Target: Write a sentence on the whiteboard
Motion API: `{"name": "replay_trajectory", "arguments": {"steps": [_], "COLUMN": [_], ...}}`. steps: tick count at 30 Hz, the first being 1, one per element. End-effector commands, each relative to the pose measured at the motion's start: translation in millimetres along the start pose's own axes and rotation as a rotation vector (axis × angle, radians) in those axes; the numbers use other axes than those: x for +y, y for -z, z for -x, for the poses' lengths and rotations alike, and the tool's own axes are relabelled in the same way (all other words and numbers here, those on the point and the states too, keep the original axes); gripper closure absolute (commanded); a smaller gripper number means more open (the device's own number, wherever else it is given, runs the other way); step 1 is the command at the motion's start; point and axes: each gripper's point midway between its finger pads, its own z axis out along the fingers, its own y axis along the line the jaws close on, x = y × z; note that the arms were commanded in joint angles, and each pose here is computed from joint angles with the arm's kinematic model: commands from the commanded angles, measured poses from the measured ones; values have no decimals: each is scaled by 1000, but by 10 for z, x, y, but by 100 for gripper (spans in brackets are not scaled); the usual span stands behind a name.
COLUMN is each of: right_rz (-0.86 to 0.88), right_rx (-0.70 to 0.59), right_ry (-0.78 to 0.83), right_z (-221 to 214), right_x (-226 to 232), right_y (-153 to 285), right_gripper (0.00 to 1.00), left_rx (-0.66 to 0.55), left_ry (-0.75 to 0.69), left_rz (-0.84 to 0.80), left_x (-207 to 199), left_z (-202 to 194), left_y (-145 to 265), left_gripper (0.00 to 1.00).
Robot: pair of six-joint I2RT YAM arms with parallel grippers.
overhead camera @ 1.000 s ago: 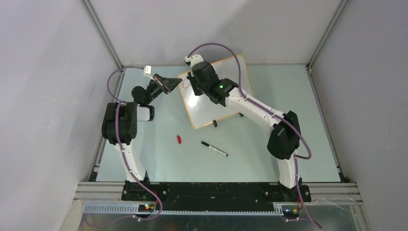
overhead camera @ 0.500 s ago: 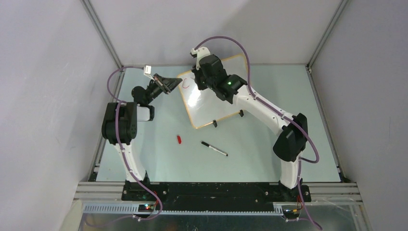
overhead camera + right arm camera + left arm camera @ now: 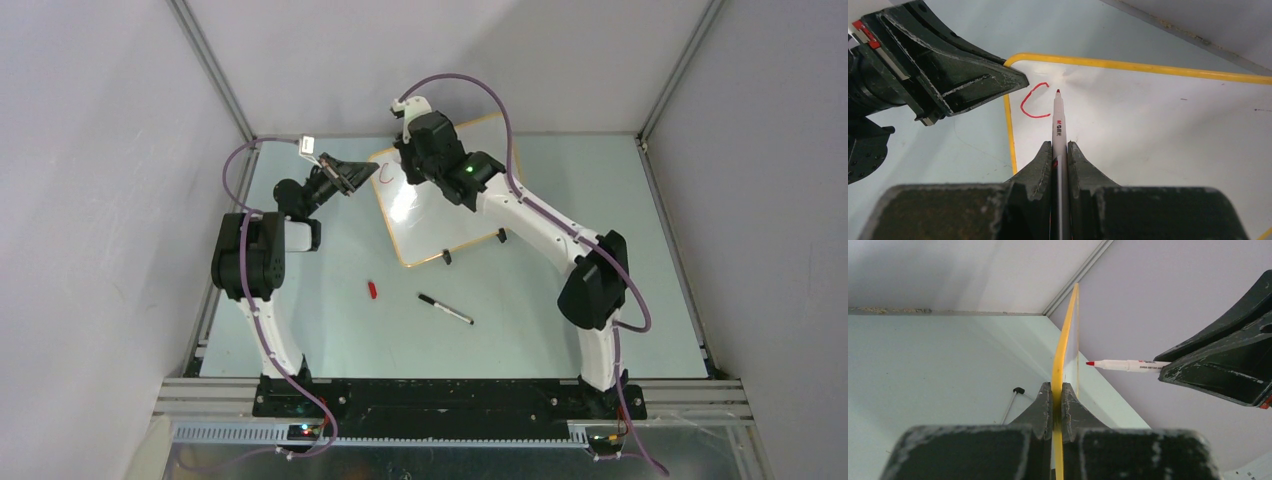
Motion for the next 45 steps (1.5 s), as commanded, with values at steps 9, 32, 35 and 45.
{"name": "replay_trajectory", "arguments": {"steps": [9,32,35,45], "right_rz": [-3,-21,-22,-28], "right_rx": [-40,-14,-10,7], "right_ry": [0,2,0,-4], "right_z": [176,81,68,-15], "right_x": [-7,-50,-53,-76], "right_y": [-24,-132,-124,-106], "right_gripper": [100,100,100,100], "left_rx": [26,26,26,28], "left_ry": [-99,-101,-99,-101], "left_rz": [-80,-83,-82,-84], "left_x": [-219,-227,-226,-231], "left_z": [-8,-7,-7,-11], "left_y": [-67,-71,-71,-69], "left_gripper": [100,100,100,100]}}
